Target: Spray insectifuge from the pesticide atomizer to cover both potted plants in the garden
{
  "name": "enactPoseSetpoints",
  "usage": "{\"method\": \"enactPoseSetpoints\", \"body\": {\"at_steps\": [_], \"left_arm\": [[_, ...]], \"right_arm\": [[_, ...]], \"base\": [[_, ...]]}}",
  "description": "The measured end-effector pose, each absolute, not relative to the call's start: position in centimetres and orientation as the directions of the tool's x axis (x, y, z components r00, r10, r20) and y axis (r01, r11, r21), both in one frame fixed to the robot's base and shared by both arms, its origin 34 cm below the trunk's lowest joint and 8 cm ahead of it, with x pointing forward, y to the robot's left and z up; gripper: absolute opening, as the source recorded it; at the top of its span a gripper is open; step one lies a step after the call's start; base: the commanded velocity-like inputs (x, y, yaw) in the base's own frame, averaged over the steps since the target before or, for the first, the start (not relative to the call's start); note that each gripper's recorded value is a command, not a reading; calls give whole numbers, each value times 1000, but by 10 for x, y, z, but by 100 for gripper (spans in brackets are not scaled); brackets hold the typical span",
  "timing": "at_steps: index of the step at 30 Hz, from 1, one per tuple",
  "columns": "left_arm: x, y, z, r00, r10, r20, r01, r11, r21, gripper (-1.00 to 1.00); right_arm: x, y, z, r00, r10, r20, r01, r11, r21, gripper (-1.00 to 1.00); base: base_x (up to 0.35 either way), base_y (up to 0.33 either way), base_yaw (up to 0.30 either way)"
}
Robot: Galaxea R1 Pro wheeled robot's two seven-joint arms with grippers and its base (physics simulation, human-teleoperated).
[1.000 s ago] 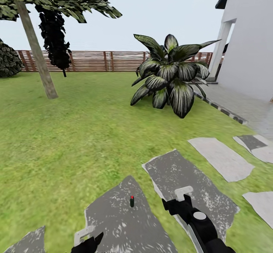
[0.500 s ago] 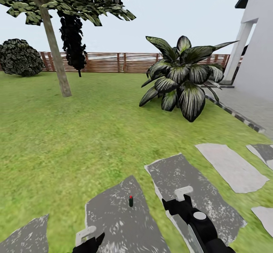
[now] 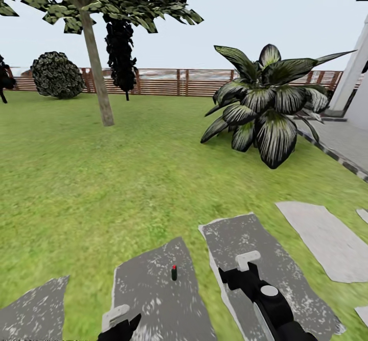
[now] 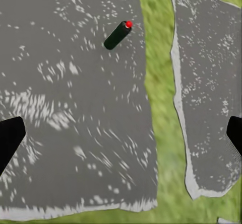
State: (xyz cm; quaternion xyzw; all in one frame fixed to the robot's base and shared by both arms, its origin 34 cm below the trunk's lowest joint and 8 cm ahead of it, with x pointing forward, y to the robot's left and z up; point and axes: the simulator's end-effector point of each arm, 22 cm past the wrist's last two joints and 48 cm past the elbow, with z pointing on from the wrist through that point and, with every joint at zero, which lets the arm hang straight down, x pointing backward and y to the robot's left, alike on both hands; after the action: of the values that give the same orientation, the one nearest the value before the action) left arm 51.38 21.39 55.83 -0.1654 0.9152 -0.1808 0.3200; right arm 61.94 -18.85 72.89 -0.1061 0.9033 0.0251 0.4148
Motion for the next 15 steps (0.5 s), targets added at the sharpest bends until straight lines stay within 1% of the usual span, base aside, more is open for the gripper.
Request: {"method": "enactPoseSetpoints", "body": {"at_steps": [15], "left_arm": [[512, 215, 557, -743, -417, -524, -192, 882, -430, 100]], "right_arm": [[620, -189, 729, -632, -171, -756, -213, 976, -43, 100]], "base": [[168, -312, 236]]}}
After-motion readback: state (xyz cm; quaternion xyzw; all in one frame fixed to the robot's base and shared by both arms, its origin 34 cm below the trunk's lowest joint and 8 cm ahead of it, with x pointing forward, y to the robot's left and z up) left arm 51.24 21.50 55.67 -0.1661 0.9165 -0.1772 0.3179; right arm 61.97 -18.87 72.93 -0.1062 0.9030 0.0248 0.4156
